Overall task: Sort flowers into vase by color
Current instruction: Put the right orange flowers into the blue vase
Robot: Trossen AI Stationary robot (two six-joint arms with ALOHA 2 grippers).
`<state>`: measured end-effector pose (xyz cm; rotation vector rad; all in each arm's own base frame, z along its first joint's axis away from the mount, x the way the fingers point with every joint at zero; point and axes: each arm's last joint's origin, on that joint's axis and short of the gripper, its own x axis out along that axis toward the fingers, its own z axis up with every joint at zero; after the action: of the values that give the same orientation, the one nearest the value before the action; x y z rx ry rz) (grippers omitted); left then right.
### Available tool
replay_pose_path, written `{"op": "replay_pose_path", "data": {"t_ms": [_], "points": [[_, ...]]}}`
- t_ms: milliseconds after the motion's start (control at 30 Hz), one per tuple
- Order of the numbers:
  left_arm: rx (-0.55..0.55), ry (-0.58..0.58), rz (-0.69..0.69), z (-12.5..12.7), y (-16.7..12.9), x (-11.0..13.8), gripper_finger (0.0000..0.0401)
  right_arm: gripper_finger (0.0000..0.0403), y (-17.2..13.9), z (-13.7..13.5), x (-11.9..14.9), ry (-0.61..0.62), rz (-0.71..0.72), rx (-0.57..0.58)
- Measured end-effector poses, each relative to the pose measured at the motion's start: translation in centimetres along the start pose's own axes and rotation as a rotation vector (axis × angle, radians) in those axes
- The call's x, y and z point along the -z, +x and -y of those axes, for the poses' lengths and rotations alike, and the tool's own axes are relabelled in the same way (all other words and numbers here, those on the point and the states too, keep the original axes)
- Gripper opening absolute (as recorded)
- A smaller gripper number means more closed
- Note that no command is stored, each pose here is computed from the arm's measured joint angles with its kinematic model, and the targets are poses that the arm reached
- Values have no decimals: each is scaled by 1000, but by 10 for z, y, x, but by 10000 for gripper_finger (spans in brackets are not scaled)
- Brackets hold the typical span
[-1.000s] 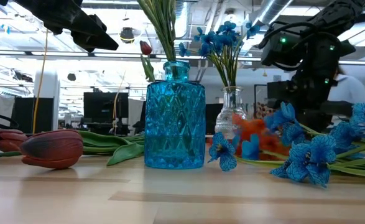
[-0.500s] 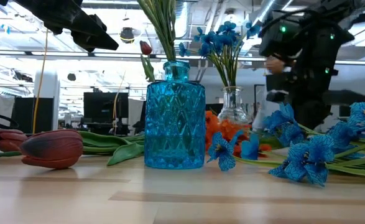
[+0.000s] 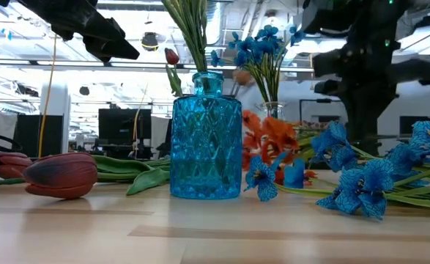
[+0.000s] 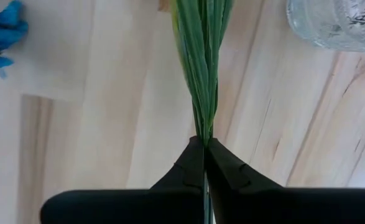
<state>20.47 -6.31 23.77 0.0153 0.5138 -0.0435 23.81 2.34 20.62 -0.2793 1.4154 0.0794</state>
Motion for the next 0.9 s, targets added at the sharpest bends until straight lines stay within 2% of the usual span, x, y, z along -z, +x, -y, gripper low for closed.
{"op": "replay_pose_path", "data": {"t_ms": [167,300,467,633,900], "points": [[0,0,0,0,0,0,242,24,-17,-3,7,15,36,2],[1,0,4,0,0,0,242,29,-39,-1,19,68,128,15],[1,-1,7,0,0,-1,242,32,-70,1,38,103,285,36],[-27,0,11,-1,0,-1,242,26,-99,5,53,144,493,104],[-42,-1,14,-1,0,-1,242,30,-130,9,55,189,809,129]]}}
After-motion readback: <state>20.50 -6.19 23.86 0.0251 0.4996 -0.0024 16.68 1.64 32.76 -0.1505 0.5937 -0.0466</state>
